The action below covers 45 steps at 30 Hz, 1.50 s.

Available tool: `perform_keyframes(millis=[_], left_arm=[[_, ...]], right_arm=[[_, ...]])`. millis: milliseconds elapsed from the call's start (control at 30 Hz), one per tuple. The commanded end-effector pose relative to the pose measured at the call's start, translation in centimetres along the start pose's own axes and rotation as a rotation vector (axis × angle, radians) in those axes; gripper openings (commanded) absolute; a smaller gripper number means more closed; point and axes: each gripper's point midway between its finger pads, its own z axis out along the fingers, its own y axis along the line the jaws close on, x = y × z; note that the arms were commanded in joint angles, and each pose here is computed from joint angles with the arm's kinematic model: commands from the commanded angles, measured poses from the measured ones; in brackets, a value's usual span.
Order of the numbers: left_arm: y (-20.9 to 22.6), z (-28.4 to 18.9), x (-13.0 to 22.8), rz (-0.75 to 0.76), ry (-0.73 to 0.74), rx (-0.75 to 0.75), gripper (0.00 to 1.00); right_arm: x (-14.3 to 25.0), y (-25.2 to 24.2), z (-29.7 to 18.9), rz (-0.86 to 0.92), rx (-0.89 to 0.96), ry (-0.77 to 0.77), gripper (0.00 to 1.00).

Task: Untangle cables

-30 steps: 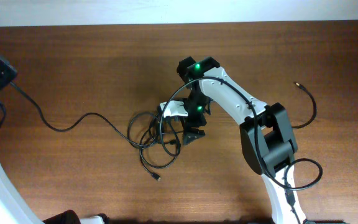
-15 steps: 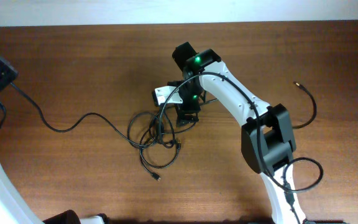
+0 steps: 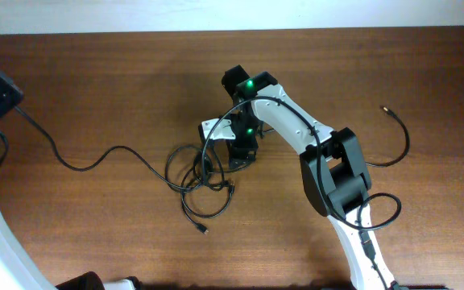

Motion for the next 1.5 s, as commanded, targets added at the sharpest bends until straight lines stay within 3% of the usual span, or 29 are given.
perform_keyframes(millis=[0,167,600,700,933,1000,1033,1067,1233,1333,1467], left_arm=[[-1.0,0.6,0.2,0.028,0.016,0.031,0.00],[-2.5,2.4,0.9,0.058,0.063,0.049,0.00],[-6.1,3.2,2.5,0.137,0.096,0.103,0.00],[-6.3,3.1,2.6,0.141,0.097,0.107,0.00],[-6.2,3.1,2.6,0.142,0.100,0.105,0.00],[-6.2,3.1,2.6,0.142,0.100,0.105,0.00],[-6.2,3.1,2.6,0.142,0.100,0.105,0.00],[-6.2,3.1,2.6,0.142,0.100,0.105,0.00],[-6.2,3.1,2.6,0.142,0.100,0.105,0.00],[-6.1,3.1,3.0,0.144,0.114,0.099,0.00],[-6.1,3.2,3.0,0.144,0.115,0.099,0.00]], right_arm=[[-0.7,-1.3,-1.8,0.011,0.046,-0.004,0.93],[-2.5,-2.7,-5.3,-0.016,0.113,-0.027,0.94],[0.0,-1.7,-1.8,0.030,0.037,-0.001,0.91],[0.4,-1.3,-1.1,0.038,0.022,0.005,0.82],[1.0,-1.0,0.0,0.043,0.009,0.009,0.80],[1.4,-0.8,0.5,0.047,0.002,0.012,0.75],[1.5,-0.7,0.7,0.048,0.000,0.013,0.65],[1.5,-0.7,0.8,0.048,0.001,0.012,0.05],[1.3,0.0,0.0,0.085,-0.023,0.014,0.04],[-2.0,0.7,-5.7,0.066,0.008,-0.035,0.04],[-8.6,0.6,-18.8,0.163,0.265,-0.171,0.04]])
